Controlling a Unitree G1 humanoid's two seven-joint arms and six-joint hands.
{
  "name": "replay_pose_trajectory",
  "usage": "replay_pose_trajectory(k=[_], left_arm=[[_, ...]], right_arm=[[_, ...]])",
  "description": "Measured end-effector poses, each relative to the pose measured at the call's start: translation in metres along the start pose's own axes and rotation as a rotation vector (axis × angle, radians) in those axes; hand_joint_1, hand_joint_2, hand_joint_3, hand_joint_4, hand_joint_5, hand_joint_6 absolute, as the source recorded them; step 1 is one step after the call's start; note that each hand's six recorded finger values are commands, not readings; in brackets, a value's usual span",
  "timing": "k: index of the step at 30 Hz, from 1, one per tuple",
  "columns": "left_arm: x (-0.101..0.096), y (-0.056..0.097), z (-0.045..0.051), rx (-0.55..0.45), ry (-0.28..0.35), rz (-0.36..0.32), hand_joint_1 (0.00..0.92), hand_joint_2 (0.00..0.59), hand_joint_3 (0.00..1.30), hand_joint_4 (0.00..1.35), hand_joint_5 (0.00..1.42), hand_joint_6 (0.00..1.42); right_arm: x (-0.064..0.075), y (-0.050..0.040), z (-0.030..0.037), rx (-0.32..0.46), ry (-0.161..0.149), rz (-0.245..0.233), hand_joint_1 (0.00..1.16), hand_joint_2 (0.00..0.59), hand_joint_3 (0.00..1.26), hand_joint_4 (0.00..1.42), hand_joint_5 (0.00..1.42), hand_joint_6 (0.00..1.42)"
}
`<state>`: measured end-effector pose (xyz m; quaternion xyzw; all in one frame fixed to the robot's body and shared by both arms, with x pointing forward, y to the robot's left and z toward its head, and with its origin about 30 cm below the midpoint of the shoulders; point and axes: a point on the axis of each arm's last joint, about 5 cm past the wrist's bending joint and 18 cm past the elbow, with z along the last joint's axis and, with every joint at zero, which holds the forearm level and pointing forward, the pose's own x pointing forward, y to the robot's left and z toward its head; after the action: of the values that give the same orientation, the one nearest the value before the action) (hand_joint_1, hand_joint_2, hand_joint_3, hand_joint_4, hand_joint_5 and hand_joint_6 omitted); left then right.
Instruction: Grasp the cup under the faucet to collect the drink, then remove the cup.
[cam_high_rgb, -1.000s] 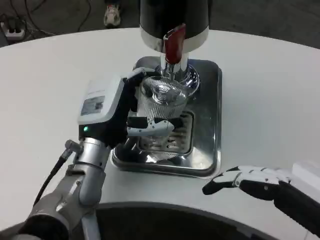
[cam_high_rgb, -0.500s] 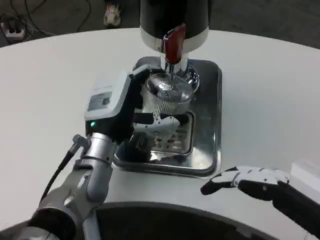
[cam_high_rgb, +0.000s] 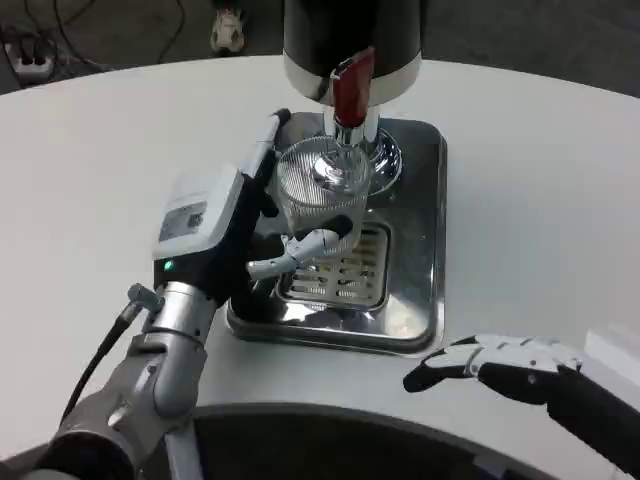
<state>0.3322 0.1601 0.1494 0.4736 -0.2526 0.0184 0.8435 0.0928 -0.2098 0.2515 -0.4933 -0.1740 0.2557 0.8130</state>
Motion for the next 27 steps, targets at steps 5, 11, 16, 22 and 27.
replay_pose_trajectory(k=[5, 11, 16, 22, 27], left_arm=[[0.0002, 0.0014, 0.0004, -0.019, -0.006, -0.019, 0.276, 0.117, 0.00, 0.04, 0.43, 0.57], [-0.0021, 0.0008, -0.0003, -0.033, -0.008, -0.044, 0.259, 0.115, 0.00, 0.04, 0.43, 0.56], [-0.0036, 0.0002, -0.0002, -0.043, -0.014, -0.049, 0.235, 0.093, 0.00, 0.04, 0.43, 0.55], [-0.0055, 0.0011, -0.0009, -0.091, -0.010, -0.051, 0.180, 0.065, 0.00, 0.04, 0.41, 0.53], [-0.0053, 0.0026, -0.0003, -0.105, -0.017, -0.032, 0.052, 0.004, 0.00, 0.06, 0.43, 0.53]], right_arm=[[-0.0009, 0.0010, 0.0004, -0.001, -0.005, -0.006, 0.51, 0.435, 0.30, 0.21, 0.14, 0.13], [-0.0018, 0.0021, 0.0006, 0.002, -0.006, -0.008, 0.51, 0.435, 0.30, 0.21, 0.15, 0.13], [-0.0019, 0.0022, 0.0006, 0.003, -0.007, -0.012, 0.51, 0.435, 0.30, 0.21, 0.15, 0.13], [-0.0011, 0.0026, 0.0008, 0.006, -0.013, -0.012, 0.51, 0.435, 0.30, 0.21, 0.15, 0.13], [-0.0001, 0.0028, 0.0010, 0.007, -0.020, -0.011, 0.51, 0.439, 0.30, 0.21, 0.16, 0.13]])
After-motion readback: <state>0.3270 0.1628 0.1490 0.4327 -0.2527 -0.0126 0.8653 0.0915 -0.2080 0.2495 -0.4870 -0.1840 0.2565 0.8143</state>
